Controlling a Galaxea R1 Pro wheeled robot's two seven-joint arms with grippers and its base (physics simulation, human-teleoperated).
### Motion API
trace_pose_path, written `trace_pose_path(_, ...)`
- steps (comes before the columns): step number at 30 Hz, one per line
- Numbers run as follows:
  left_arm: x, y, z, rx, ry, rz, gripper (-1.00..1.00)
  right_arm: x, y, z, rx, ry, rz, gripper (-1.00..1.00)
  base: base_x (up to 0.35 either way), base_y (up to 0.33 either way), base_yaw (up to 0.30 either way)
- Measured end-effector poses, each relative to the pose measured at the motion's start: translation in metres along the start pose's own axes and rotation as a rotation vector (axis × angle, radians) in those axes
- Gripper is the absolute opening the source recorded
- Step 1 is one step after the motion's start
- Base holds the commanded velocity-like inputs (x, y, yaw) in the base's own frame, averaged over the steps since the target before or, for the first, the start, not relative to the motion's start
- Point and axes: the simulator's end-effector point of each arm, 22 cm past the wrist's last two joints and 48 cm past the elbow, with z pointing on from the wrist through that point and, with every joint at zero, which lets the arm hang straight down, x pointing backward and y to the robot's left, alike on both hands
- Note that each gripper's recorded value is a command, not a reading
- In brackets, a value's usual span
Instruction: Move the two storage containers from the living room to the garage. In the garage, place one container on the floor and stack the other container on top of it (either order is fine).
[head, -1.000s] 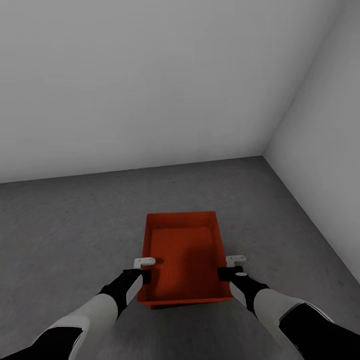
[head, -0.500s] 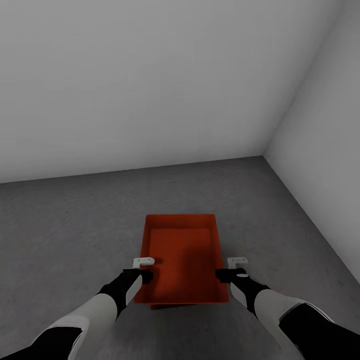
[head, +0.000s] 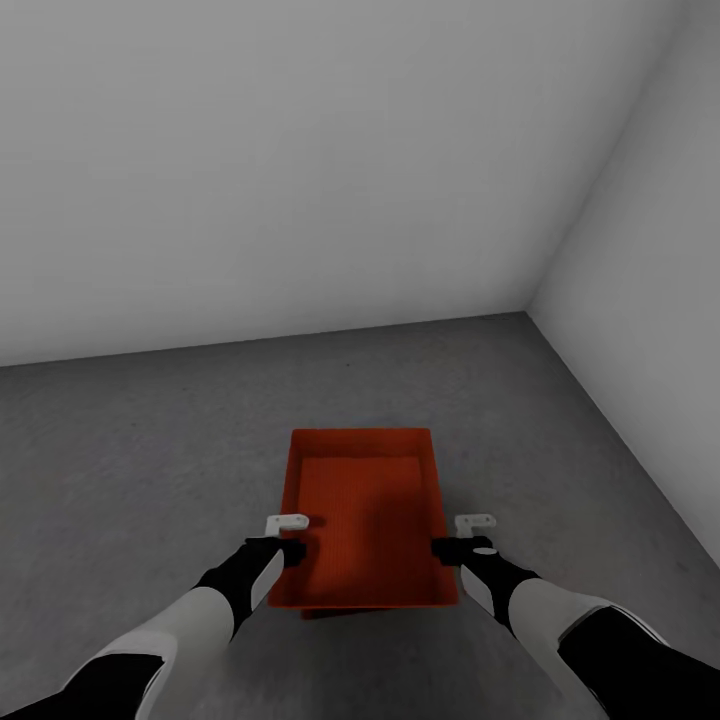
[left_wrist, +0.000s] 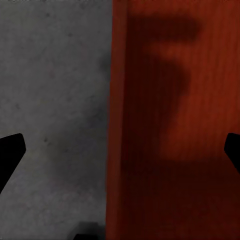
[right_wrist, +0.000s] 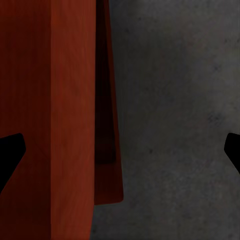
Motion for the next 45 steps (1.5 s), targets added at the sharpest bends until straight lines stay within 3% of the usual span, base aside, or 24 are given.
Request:
trace_pose_path(5, 0.000, -0.001, 0.000, -0.001, 0.001, 0.002, 1.00, 0.000, 0.000, 0.000, 0.000, 0.000, 0.000, 1.00, 0.000, 0.000, 0.000)
trace_pose_path(45, -0.017, 0.002, -0.065, -0.003, 0.007, -0.001, 1.00, -0.029, -0.005, -0.061, 0.001, -0.001, 0.000, 1.00, 0.000, 0.000, 0.000)
